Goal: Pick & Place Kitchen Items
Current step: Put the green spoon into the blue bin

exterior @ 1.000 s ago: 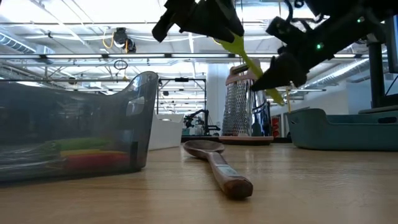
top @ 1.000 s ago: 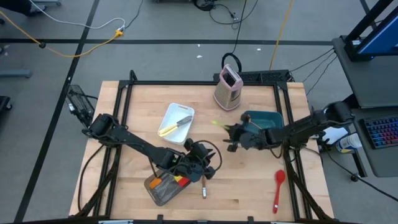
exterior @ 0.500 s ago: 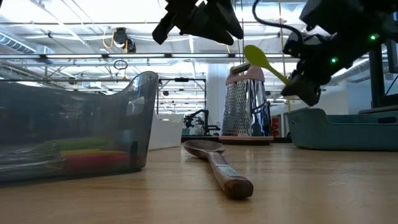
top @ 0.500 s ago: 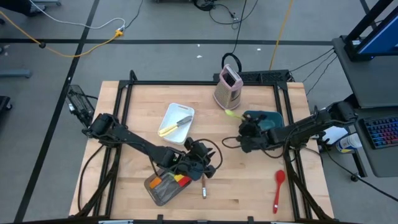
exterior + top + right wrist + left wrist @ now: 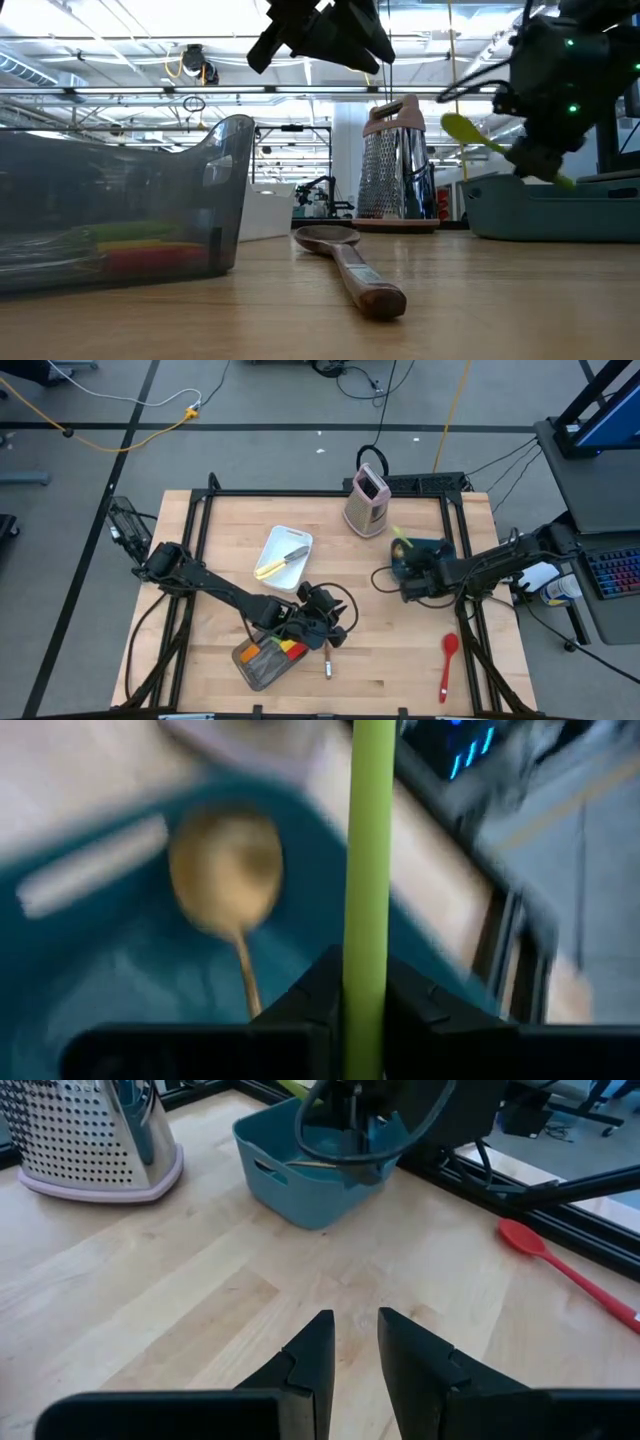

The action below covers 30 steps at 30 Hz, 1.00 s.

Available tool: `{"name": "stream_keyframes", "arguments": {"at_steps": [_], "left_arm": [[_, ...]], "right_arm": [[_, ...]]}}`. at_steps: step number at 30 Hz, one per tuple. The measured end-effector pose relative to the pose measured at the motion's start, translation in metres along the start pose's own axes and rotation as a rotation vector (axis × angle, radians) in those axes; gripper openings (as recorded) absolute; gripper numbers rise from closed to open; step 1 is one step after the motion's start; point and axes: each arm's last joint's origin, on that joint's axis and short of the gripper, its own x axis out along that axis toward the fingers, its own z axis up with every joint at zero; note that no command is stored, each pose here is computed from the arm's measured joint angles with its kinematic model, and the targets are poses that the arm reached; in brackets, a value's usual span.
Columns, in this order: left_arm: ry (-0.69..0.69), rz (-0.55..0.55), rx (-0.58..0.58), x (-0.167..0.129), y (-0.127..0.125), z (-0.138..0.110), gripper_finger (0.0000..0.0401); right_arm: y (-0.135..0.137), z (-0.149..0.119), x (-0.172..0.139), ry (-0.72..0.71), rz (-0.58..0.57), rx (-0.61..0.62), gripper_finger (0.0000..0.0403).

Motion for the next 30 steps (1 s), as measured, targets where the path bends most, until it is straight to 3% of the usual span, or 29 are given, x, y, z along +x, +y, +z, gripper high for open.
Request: {"name": "stream_keyframes", "arguments": {"at_steps": [3,10,15,25,30], "left_arm": [[0.001,-0.001,0.0,0.0,0.0,0.0,0.0085],[0.001,-0.002,0.0,0.0,0.0,0.0,0.0085],[0.0,-0.003,0.003,0.0,0.0,0.0,0.0085],[-0.001,-0.001,0.002,0.001,0.0,0.001,0.0085],[-0.001,0.0,0.002,0.001,0.001,0.001,0.0085]], "right_arm": [[-0.005,-0.006,-0.001,0.1,0.004,0.044,0.0032],[-0.006,-0.02,0.005,0.168,0.001,0.041,0.0025],[-0.005,-0.038,0.013,0.273,0.048,0.008,0.0053],[-0.005,-0.052,0.021,0.287,0.053,-0.062,0.0032],[-0.003,-0.051,0.021,0.269,0.067,-0.039,0.0051]]}}
